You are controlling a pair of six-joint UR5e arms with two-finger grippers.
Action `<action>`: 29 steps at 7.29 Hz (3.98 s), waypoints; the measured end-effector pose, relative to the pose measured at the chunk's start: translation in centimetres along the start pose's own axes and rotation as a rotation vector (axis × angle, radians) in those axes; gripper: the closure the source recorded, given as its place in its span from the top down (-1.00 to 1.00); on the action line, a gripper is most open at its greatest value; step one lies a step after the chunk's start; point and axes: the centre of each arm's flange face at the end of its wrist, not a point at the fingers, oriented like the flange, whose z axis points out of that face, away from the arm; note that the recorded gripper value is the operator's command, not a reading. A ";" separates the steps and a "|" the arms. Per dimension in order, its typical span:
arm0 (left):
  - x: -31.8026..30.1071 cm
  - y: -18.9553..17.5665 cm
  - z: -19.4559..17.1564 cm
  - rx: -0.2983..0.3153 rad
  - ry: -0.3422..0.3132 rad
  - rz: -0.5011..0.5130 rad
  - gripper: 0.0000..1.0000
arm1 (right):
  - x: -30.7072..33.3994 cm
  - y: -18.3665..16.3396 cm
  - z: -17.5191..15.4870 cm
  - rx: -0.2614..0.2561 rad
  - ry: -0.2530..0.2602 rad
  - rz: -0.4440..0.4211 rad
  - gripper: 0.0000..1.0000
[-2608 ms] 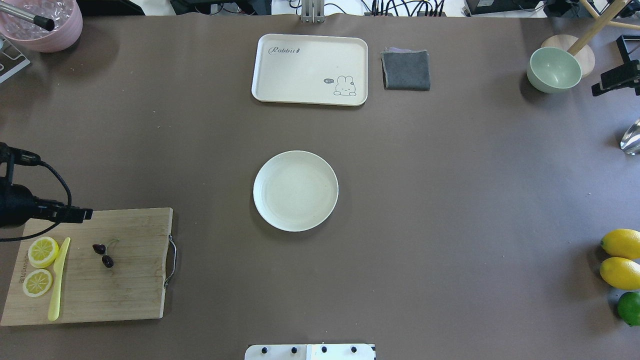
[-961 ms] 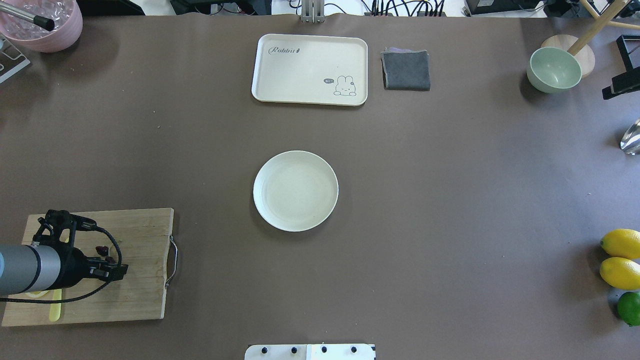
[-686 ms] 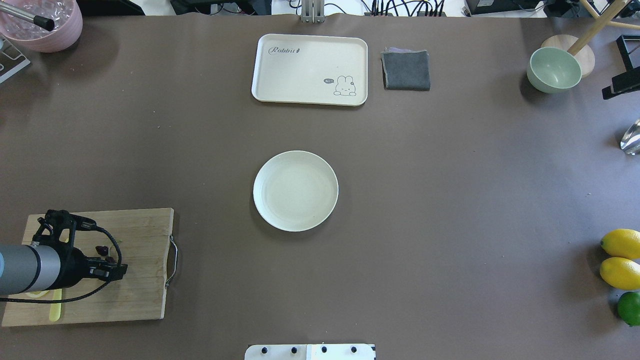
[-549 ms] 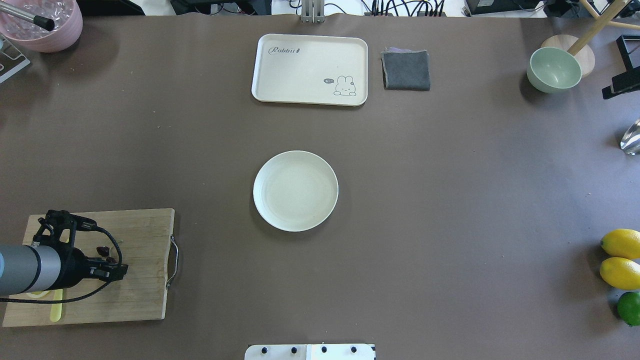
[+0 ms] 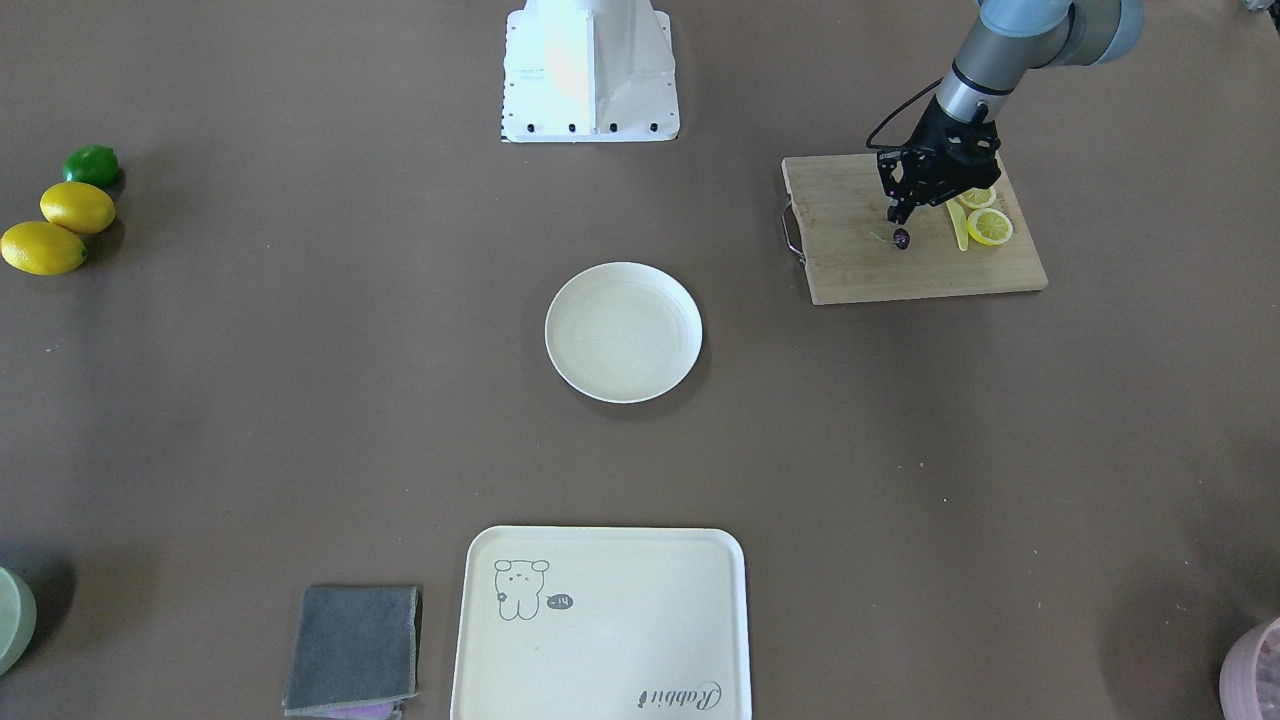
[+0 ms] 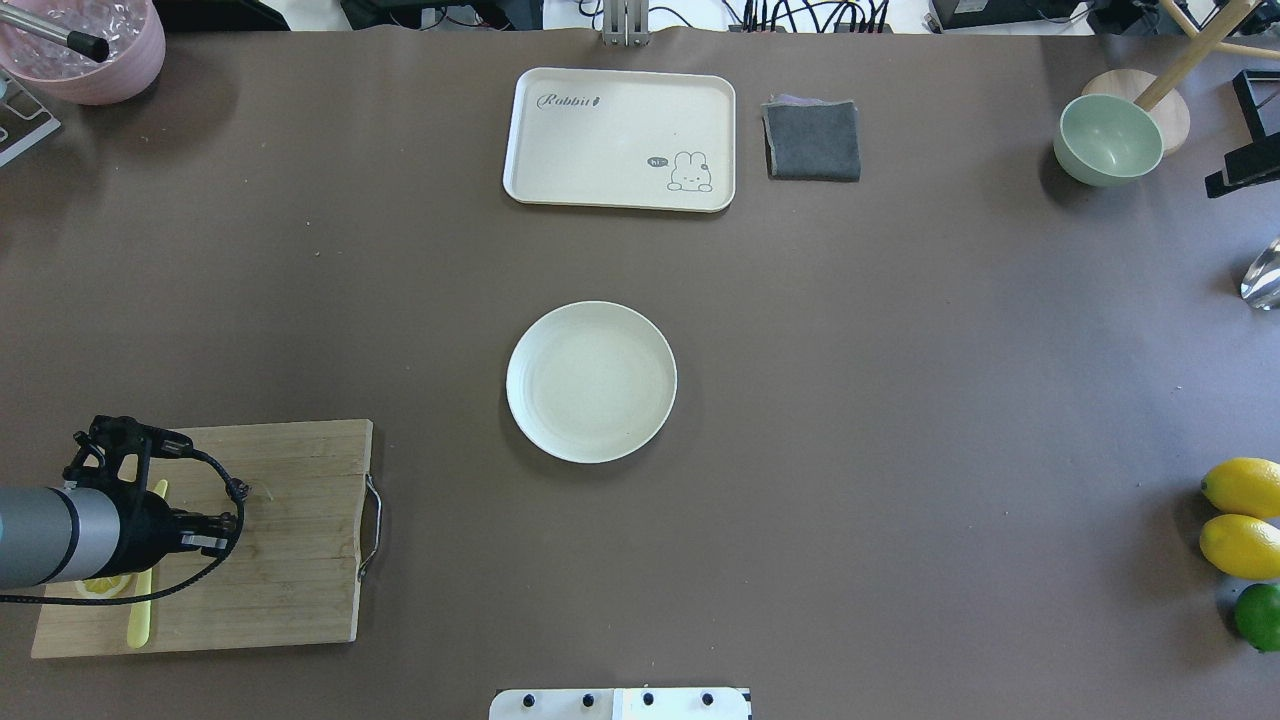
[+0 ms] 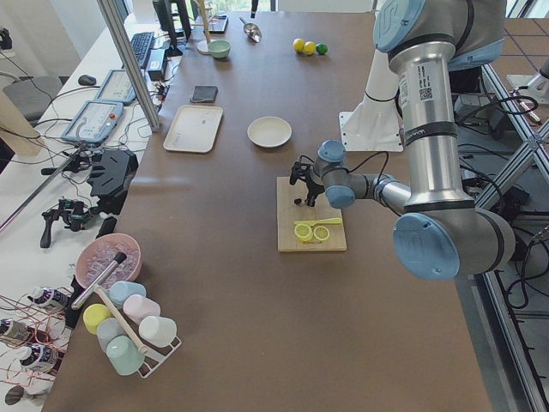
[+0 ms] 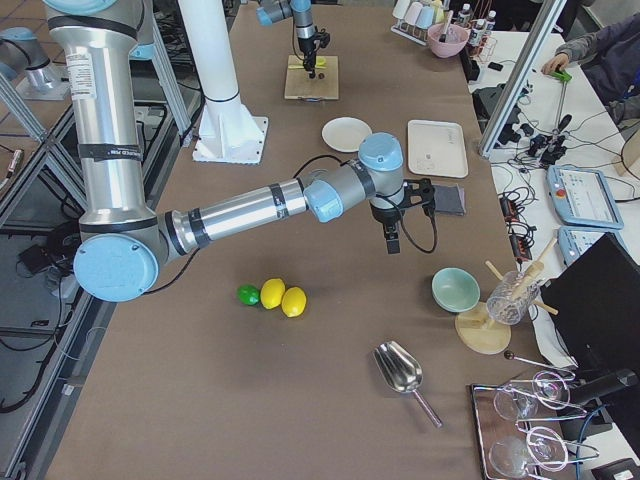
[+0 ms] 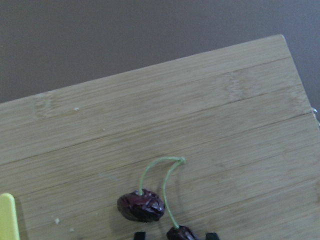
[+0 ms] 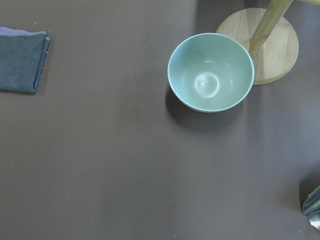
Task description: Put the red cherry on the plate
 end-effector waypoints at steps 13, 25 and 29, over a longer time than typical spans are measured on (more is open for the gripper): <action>28.4 -18.1 1.6 0.253 0.284 -0.225 0.96 | 3.6 1.7 -1.0 0.001 0.009 0.061 1.00; -28.7 -29.4 -29.2 -0.279 -0.298 0.119 0.96 | 15.6 9.1 0.4 -0.223 0.104 -0.150 1.00; -38.4 -19.7 -26.8 -0.272 -0.171 -0.058 0.96 | 16.6 9.8 0.8 -0.246 0.110 -0.138 1.00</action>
